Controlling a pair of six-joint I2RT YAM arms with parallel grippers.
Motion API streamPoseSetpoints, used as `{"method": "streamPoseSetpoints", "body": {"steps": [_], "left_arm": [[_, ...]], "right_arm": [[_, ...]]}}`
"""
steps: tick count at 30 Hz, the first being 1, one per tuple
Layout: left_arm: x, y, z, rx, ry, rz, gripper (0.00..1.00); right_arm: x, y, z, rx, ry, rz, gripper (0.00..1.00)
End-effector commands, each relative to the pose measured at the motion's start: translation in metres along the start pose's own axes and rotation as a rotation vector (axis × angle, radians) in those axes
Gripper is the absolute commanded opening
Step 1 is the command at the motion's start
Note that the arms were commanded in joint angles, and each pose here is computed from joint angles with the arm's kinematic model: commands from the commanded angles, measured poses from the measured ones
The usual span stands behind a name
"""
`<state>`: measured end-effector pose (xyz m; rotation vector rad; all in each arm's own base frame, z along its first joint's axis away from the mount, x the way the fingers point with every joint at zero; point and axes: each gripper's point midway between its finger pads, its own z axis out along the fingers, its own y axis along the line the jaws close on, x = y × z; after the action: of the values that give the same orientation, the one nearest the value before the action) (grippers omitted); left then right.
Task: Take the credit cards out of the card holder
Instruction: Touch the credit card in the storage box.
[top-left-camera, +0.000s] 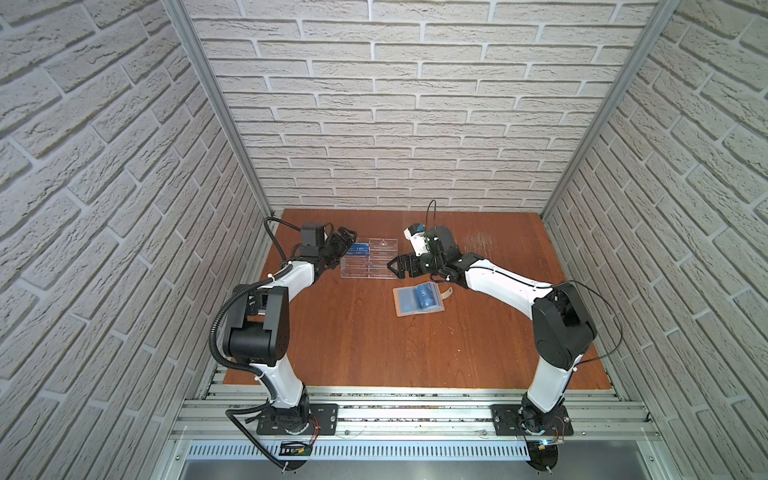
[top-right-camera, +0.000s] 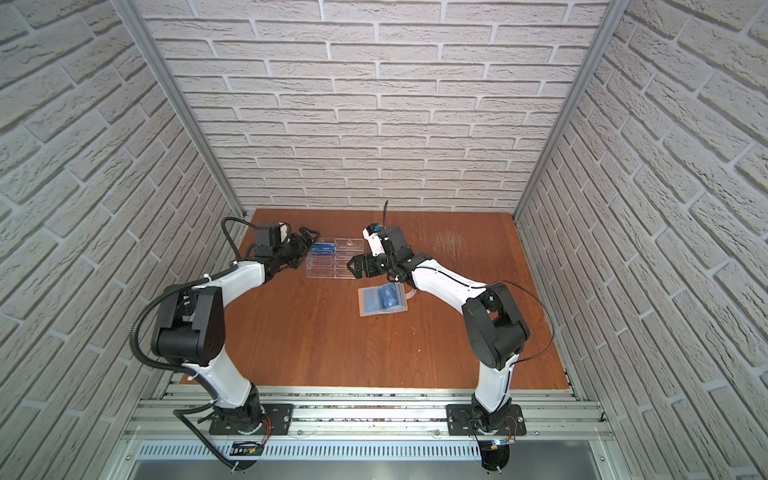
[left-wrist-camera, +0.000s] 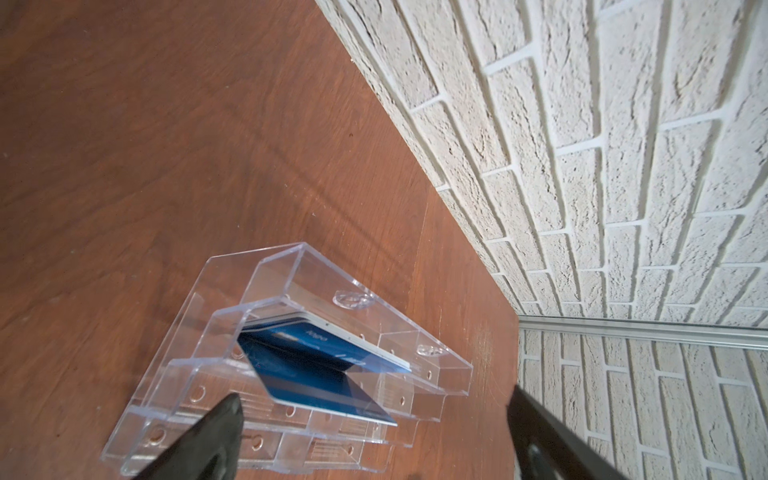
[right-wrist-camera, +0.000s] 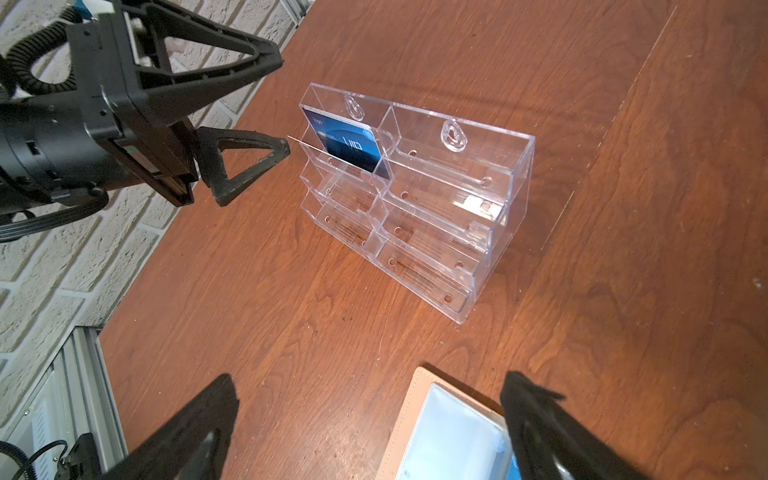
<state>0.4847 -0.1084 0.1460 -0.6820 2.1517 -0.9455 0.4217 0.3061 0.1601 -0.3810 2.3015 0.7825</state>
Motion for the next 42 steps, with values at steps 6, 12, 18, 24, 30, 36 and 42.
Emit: {"method": "streamPoseSetpoints", "body": {"steps": [6, 12, 18, 24, 30, 36, 42], "left_arm": [[-0.019, -0.014, -0.002, 0.02, -0.069, 0.048, 0.98], [-0.021, -0.014, 0.0, 0.016, -0.07, 0.054, 0.98], [-0.02, -0.016, 0.005, 0.025, -0.067, 0.049, 0.98], [-0.016, -0.018, 0.01, 0.027, -0.057, 0.048, 0.98], [-0.012, -0.024, 0.011, 0.038, -0.055, 0.057, 0.98], [-0.01, -0.023, 0.011, 0.037, -0.049, 0.052, 0.98], [-0.009, -0.015, 0.009, 0.007, -0.046, 0.044, 0.98]], "right_arm": [[-0.008, 0.001, -0.004, -0.018, -0.038, 0.001, 1.0], [-0.009, -0.001, -0.004, -0.023, -0.043, 0.01, 1.0], [-0.007, -0.003, -0.002, -0.023, -0.038, 0.014, 1.0], [-0.006, -0.005, -0.002, -0.021, -0.038, 0.02, 1.0], [-0.005, -0.005, -0.002, -0.024, -0.036, 0.022, 1.0], [-0.003, -0.006, -0.003, -0.024, -0.037, 0.023, 1.0], [-0.003, -0.005, -0.005, -0.028, -0.041, 0.024, 1.0]]}}
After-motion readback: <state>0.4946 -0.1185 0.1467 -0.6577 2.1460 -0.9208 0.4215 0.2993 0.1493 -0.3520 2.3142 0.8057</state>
